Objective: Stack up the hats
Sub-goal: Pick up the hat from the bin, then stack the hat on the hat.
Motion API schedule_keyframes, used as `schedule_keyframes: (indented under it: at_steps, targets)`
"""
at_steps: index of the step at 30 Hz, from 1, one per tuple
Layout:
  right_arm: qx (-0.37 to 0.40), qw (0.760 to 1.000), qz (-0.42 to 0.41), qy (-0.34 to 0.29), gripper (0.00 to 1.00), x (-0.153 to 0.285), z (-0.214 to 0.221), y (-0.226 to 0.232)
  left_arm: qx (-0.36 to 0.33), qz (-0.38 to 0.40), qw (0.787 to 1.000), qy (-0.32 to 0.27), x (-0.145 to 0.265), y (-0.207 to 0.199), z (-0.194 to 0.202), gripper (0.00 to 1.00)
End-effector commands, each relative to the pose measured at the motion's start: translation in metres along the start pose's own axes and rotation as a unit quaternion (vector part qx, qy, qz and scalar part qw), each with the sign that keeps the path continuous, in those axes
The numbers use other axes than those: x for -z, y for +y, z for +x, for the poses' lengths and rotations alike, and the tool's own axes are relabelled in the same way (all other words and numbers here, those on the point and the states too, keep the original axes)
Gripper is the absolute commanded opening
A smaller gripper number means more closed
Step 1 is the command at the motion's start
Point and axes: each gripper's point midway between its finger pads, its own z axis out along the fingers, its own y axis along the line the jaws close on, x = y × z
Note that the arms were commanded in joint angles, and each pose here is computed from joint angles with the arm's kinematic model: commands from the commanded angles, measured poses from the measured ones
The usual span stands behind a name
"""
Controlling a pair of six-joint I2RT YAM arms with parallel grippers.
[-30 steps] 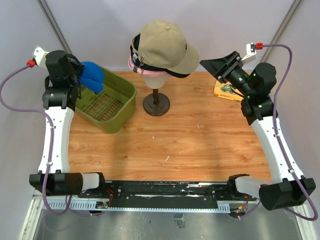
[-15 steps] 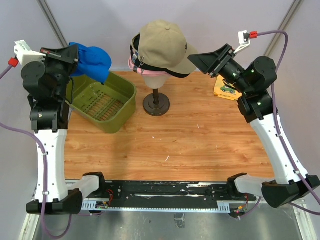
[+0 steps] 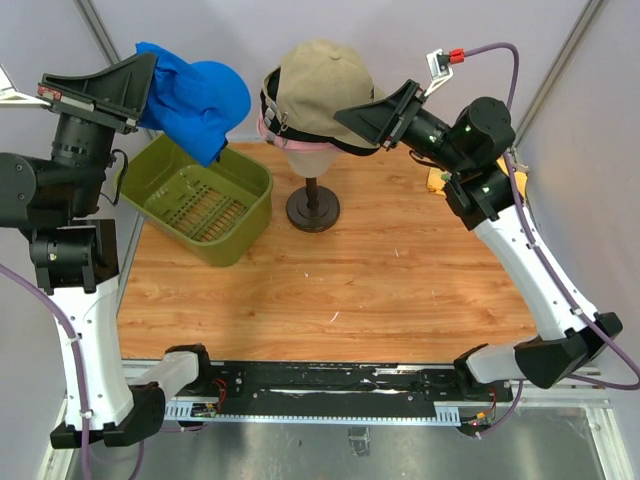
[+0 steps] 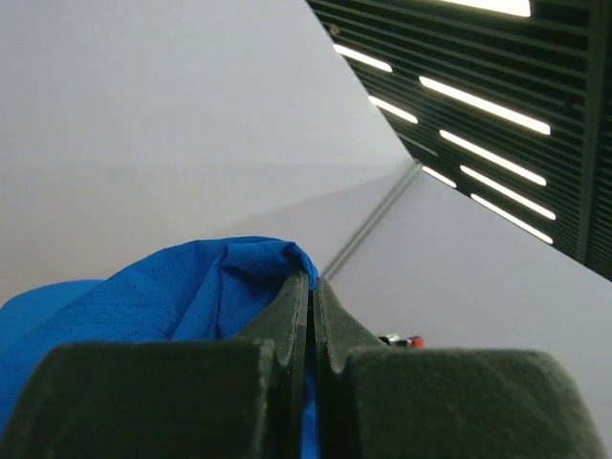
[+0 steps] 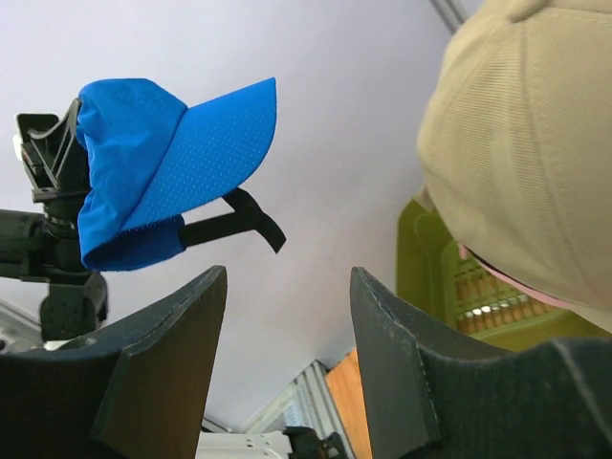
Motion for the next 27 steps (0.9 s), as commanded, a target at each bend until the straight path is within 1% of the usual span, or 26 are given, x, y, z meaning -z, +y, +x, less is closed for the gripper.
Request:
schedule_keyframes:
  at_steps: [1, 5, 13, 18, 27]
  targets:
    - [-0.021, 0.996, -0.088, -0.008, 0.56, -0.008, -0.005, 0.045, 0.033, 0.096, 0.994, 0.042, 0.006, -0.049, 0.005, 0.0]
    - [-0.054, 0.989, -0.135, 0.002, 0.57, -0.018, 0.003, 0.067, 0.053, 0.131, 0.988, 0.065, 0.007, -0.064, 0.01, 0.0]
    - [-0.086, 0.979, -0.186, 0.007, 0.6, -0.035, 0.013, 0.091, 0.086, 0.18, 0.974, 0.111, 0.013, -0.078, 0.022, 0.0]
    - [-0.096, 0.974, -0.206, 0.013, 0.61, -0.042, 0.018, 0.101, 0.106, 0.198, 0.965, 0.134, 0.016, -0.079, 0.03, 0.01]
    - [-0.116, 0.966, -0.23, 0.02, 0.61, -0.054, 0.028, 0.111, 0.122, 0.227, 0.954, 0.155, 0.021, -0.085, 0.036, 0.01]
